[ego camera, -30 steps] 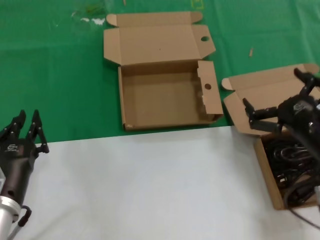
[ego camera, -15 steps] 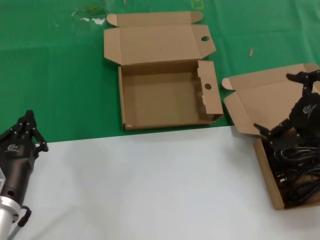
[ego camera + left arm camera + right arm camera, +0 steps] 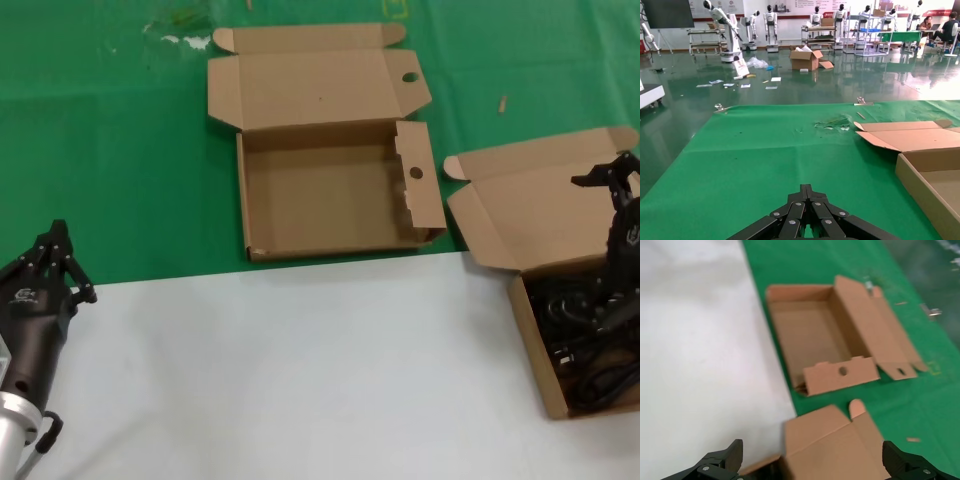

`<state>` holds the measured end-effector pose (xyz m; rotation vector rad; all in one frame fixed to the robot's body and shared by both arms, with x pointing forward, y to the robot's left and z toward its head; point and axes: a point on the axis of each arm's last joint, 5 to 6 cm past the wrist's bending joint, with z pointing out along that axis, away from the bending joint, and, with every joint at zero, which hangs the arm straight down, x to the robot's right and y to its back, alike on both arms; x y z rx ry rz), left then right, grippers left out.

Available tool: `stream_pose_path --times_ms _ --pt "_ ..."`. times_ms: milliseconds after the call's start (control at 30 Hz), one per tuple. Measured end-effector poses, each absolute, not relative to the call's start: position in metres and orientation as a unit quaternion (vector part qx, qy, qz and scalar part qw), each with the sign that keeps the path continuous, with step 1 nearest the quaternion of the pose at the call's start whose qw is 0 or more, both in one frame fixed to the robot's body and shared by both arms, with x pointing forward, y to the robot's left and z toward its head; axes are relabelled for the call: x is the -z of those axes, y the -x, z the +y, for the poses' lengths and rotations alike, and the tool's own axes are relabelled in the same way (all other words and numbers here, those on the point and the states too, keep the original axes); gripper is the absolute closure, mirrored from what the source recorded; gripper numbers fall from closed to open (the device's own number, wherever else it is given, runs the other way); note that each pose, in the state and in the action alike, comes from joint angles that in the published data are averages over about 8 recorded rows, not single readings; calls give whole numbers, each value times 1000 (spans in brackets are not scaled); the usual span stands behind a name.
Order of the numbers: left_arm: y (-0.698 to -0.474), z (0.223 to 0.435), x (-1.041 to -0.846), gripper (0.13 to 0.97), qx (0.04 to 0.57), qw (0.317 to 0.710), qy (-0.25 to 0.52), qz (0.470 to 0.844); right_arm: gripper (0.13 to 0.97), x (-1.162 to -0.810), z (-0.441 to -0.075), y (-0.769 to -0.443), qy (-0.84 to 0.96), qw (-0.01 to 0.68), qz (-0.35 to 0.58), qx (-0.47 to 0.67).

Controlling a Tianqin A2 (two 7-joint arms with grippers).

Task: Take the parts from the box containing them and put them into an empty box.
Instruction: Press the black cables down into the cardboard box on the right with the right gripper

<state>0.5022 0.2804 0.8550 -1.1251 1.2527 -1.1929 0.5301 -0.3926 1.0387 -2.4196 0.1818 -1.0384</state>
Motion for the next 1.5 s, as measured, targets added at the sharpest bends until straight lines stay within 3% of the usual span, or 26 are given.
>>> stream_pose_path --times_ms 500,967,1500 --pt "-502 280 -855 957 496 513 468 521 130 -1059 -398 -546 937 146 -36 316" --pt "-502 280 -855 957 496 513 468 521 130 -1030 -401 -554 952 82 -99 279" --pt "-502 280 -855 957 496 513 468 521 130 -1014 -410 -562 954 45 -105 276"
